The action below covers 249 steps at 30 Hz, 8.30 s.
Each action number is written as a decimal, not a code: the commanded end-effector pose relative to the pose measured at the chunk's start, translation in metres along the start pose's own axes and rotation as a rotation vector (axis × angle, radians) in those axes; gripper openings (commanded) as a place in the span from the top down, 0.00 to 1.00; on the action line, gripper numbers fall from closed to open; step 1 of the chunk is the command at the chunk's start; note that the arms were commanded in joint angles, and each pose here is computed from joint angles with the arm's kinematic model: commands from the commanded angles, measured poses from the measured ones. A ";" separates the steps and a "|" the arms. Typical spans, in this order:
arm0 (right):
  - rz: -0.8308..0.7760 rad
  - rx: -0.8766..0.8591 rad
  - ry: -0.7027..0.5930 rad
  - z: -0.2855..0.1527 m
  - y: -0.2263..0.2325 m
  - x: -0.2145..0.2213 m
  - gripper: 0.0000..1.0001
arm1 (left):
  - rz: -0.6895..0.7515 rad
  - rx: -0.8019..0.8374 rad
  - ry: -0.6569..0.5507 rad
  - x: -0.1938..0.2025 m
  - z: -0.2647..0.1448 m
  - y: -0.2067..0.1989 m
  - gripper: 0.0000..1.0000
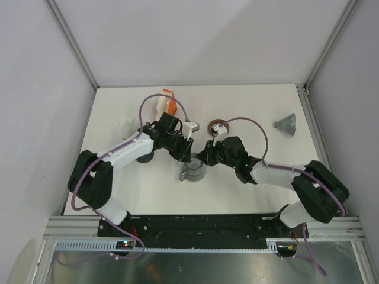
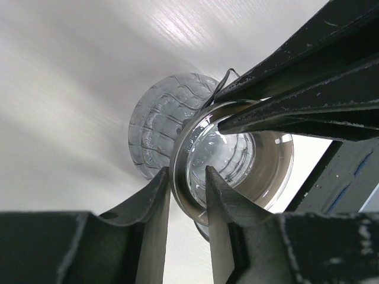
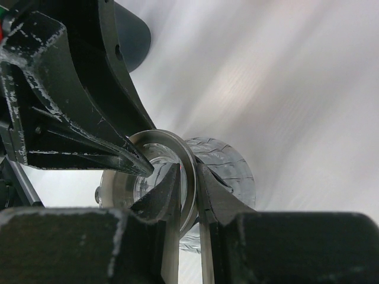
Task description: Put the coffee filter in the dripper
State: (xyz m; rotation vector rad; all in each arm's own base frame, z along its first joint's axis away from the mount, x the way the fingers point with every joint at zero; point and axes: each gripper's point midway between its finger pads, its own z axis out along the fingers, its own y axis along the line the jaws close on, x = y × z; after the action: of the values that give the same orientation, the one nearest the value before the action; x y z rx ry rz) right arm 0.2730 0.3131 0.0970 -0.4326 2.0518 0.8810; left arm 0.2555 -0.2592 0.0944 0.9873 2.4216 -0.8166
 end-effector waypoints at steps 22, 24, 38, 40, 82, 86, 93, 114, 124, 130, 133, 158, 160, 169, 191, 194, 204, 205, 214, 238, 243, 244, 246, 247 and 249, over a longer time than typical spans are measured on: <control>-0.008 0.369 0.460 -0.042 -0.092 0.147 1.00 | 0.031 0.074 -0.098 -0.039 -0.022 -0.011 0.61; -0.014 0.359 0.449 -0.042 -0.088 0.143 1.00 | 0.034 0.070 -0.106 -0.042 -0.024 -0.011 0.60; -0.096 0.262 0.327 -0.035 -0.045 0.094 1.00 | 0.028 0.012 -0.102 -0.043 -0.022 0.010 0.59; -0.105 0.252 0.318 -0.034 -0.040 0.090 1.00 | 0.030 0.011 -0.100 -0.043 -0.021 0.012 0.59; -0.129 0.277 0.355 -0.029 -0.039 0.081 0.93 | 0.043 0.032 -0.019 -0.016 -0.002 0.010 0.86; -0.125 0.245 0.299 -0.025 -0.025 0.058 0.88 | 0.040 0.043 -0.032 -0.020 -0.004 0.006 0.86; -0.120 0.200 0.219 -0.022 -0.010 0.022 0.74 | 0.053 0.034 -0.049 -0.024 -0.010 0.004 0.86; -0.126 0.106 0.055 -0.038 0.010 -0.050 0.55 | 0.082 0.044 -0.111 -0.048 -0.023 -0.004 0.70; -0.126 0.134 -0.046 -0.059 0.001 -0.092 0.37 | 0.107 0.035 -0.156 -0.067 -0.033 -0.007 0.56; -0.121 0.212 -0.139 -0.079 -0.027 -0.126 0.02 | 0.144 -0.022 -0.213 -0.086 -0.050 -0.005 0.37; -0.154 0.219 -0.172 -0.085 -0.038 -0.141 0.01 | 0.174 -0.065 -0.253 -0.099 -0.063 -0.004 0.29; 0.000 0.644 0.033 -0.026 -0.190 -0.141 0.09 | 0.223 -0.379 -0.374 -0.140 -0.122 0.035 0.22; -0.021 0.679 0.084 -0.015 -0.198 -0.134 0.10 | 0.220 -0.386 -0.366 -0.138 -0.120 0.038 0.22; -0.050 0.708 0.292 0.035 -0.225 -0.104 0.22 | 0.216 -0.408 -0.347 -0.133 -0.117 0.045 0.22; 0.006 0.629 0.416 0.057 -0.236 -0.062 0.85 | 0.210 -0.430 -0.343 -0.131 -0.119 0.051 0.22; -0.010 0.620 0.379 0.049 -0.227 -0.080 0.98 | 0.210 -0.429 -0.341 -0.131 -0.119 0.051 0.22; -0.095 0.502 0.173 -0.006 -0.150 -0.162 1.00 | 0.214 -0.443 -0.341 -0.129 -0.122 0.053 0.22; -0.115 0.462 0.167 -0.011 -0.134 -0.166 1.00 | 0.215 -0.445 -0.340 -0.129 -0.122 0.053 0.22; -0.365 0.184 0.322 -0.032 -0.016 -0.116 1.00 | 0.207 -0.487 -0.353 -0.132 -0.131 0.059 0.22; -0.463 0.087 0.490 -0.002 0.018 -0.035 0.85 | 0.180 -0.520 -0.396 -0.131 -0.154 0.065 0.21; -0.463 0.092 0.511 0.002 0.013 -0.028 0.79 | 0.179 -0.516 -0.393 -0.130 -0.153 0.065 0.21; -0.464 0.093 0.517 0.002 0.013 -0.027 0.77 | 0.180 -0.516 -0.393 -0.131 -0.153 0.065 0.21; -0.465 0.090 0.526 0.001 0.012 -0.025 0.72 | 0.180 -0.515 -0.393 -0.131 -0.153 0.065 0.21; -0.466 0.085 0.531 0.002 0.013 -0.023 0.68 | 0.180 -0.514 -0.392 -0.131 -0.152 0.066 0.21; -0.466 0.078 0.538 0.002 0.013 -0.021 0.63 | 0.180 -0.512 -0.392 -0.130 -0.151 0.065 0.21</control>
State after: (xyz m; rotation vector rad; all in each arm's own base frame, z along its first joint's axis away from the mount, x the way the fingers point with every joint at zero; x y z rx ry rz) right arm 0.2765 0.3172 0.1161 -1.1269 2.3361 0.4139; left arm 0.3713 -0.1901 0.2357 0.7502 2.0730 -0.2614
